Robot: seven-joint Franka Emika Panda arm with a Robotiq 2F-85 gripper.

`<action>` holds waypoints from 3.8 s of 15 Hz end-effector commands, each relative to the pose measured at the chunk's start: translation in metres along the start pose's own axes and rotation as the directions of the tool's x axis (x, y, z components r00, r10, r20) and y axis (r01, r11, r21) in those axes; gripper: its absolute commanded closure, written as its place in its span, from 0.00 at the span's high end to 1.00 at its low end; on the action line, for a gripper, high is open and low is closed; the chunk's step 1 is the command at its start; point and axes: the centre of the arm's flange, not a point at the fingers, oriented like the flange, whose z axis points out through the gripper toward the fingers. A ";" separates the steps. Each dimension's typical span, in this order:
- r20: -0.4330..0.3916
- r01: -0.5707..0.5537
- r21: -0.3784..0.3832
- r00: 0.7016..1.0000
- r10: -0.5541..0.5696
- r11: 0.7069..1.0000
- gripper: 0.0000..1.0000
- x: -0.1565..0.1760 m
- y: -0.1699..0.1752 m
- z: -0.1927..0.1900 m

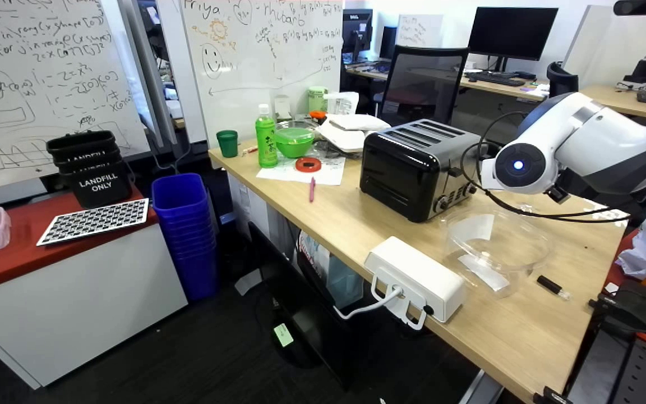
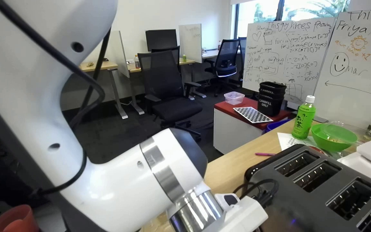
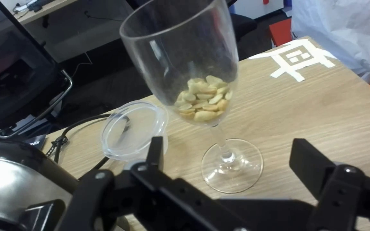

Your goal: Pour the contents in the wine glass into the clear bowl

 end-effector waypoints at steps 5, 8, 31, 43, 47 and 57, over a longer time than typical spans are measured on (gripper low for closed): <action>0.082 0.007 -0.008 0.997 -0.006 1.000 1.00 0.016 0.019 0.020; 0.106 0.018 0.020 0.994 -0.020 1.000 1.00 0.025 0.012 0.031; 0.220 -0.050 0.150 0.975 0.016 0.987 1.00 0.048 0.010 0.081; 0.269 -0.086 0.184 0.963 0.034 0.979 0.38 0.046 0.010 0.092; 0.272 -0.103 0.201 0.961 0.046 0.974 0.25 0.045 0.012 0.093; 0.297 -0.165 0.257 0.951 0.085 0.952 0.90 0.046 0.011 0.078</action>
